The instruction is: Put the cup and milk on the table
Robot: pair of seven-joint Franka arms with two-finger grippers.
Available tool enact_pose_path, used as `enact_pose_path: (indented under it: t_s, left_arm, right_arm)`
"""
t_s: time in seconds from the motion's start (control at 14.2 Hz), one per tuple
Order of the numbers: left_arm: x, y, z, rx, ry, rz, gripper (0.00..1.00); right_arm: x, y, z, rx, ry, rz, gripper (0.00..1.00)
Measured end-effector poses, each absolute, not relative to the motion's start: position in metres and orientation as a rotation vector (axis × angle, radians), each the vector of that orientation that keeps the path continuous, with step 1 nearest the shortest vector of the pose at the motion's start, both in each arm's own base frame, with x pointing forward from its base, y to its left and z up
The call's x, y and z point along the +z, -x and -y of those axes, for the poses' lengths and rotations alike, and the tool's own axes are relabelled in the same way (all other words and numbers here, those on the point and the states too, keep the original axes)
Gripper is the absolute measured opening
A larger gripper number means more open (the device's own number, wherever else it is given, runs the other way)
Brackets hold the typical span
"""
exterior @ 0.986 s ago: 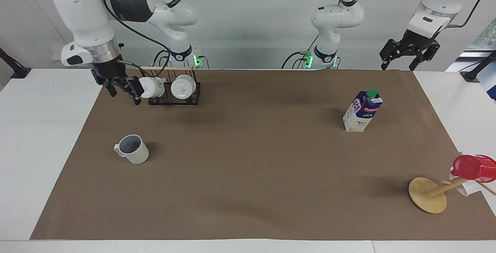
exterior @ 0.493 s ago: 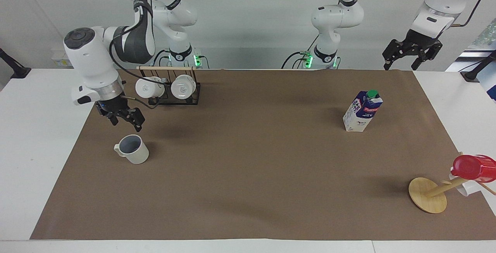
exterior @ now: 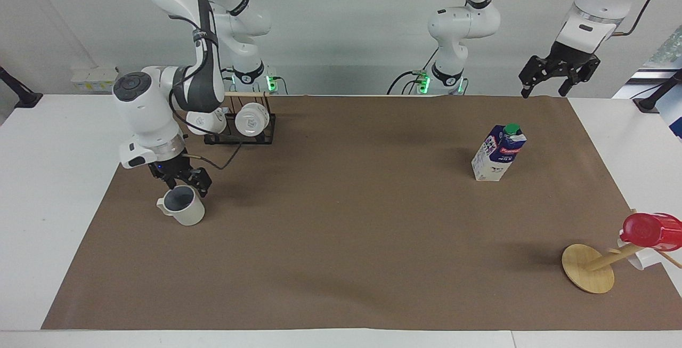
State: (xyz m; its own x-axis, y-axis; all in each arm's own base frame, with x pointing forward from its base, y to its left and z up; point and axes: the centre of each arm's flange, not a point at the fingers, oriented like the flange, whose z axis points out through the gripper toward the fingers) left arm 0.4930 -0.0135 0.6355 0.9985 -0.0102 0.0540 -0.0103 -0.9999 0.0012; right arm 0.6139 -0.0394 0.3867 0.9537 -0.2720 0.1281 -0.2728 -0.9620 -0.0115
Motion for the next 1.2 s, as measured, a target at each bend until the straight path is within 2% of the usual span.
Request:
enact_pose_path:
  t_s: [0.35, 0.49, 0.7, 0.99, 1.2]
  left_arm:
    - [0.639, -0.493, 0.021, 0.096, -3.141, 0.03, 1.0]
    - [0.639, -0.493, 0.017, 0.096, -3.14, 0.013, 1.0]
    - [0.639, -0.493, 0.017, 0.096, -3.14, 0.015, 1.0]
    - [0.639, -0.493, 0.022, 0.096, -3.141, 0.027, 1.0]
    - [0.639, -0.493, 0.028, 0.095, -3.143, 0.044, 1.0]
  right_arm:
    - [0.364, -0.619, 0.039, 0.194, -3.104, 0.376, 0.98]
    - [0.356, -0.621, 0.039, 0.19, -3.105, 0.372, 0.81]
    - [0.352, -0.621, 0.036, 0.185, -3.107, 0.361, 0.43]
    - [0.365, -0.624, 0.031, 0.22, -3.109, 0.349, 0.04]
    - [0.393, -0.621, 0.016, 0.239, -3.114, 0.33, 0.04]
